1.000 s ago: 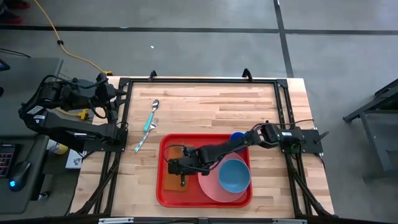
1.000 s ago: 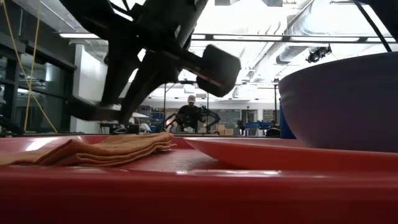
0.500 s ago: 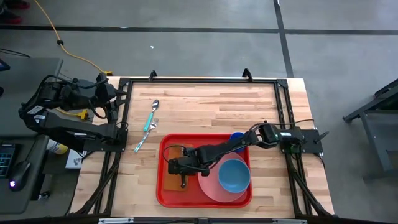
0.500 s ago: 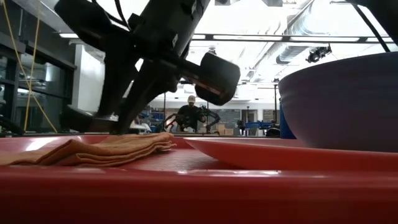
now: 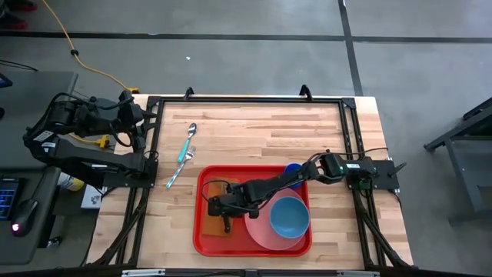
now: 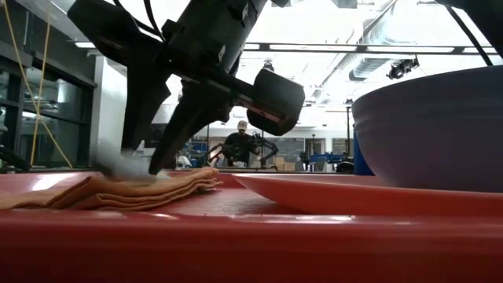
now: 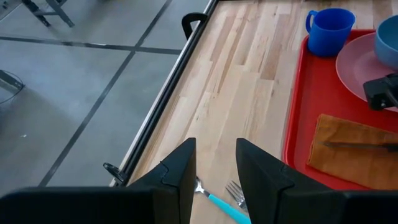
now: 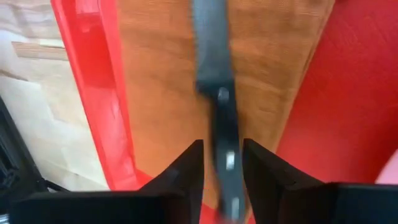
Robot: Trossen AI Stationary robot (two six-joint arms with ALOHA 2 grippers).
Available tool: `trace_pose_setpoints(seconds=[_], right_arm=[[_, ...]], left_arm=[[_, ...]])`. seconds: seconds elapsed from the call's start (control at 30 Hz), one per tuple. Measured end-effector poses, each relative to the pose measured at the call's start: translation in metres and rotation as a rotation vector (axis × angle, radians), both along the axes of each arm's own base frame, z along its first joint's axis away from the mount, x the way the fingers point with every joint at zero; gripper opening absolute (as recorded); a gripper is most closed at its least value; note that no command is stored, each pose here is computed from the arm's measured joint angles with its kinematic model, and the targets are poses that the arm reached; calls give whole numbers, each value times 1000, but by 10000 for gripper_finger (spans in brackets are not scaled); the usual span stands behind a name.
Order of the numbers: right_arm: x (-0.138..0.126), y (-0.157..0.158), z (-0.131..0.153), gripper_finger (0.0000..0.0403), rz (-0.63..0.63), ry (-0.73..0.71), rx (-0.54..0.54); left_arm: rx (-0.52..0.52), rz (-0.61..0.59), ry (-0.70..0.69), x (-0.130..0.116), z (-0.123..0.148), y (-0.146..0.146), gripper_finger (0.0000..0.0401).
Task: Set up tray
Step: Put the black bread knife on the orange napkin, then put the blue patterned fork on the left side of the black bread knife
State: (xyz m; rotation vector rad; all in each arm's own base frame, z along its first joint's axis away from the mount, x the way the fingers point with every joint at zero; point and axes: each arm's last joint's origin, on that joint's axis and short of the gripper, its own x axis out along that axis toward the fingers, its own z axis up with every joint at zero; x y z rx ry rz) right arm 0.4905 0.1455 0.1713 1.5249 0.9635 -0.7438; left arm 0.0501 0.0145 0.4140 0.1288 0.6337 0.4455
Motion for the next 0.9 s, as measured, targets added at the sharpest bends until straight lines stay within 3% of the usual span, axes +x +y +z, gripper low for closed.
trace_pose_setpoints(seconds=[0.47,0.77,0.9], right_arm=[[1,-1,5,102,27,-36,-47],[-8,-10,38,100,28,-80,-151],[-13,-16,59,78,35,-132,-233]], left_arm=[[0,-2,14,-1,-1,0,145],[-4,-7,16,-1,-1,0,145],[-4,-7,15,-1,-1,0,145]])
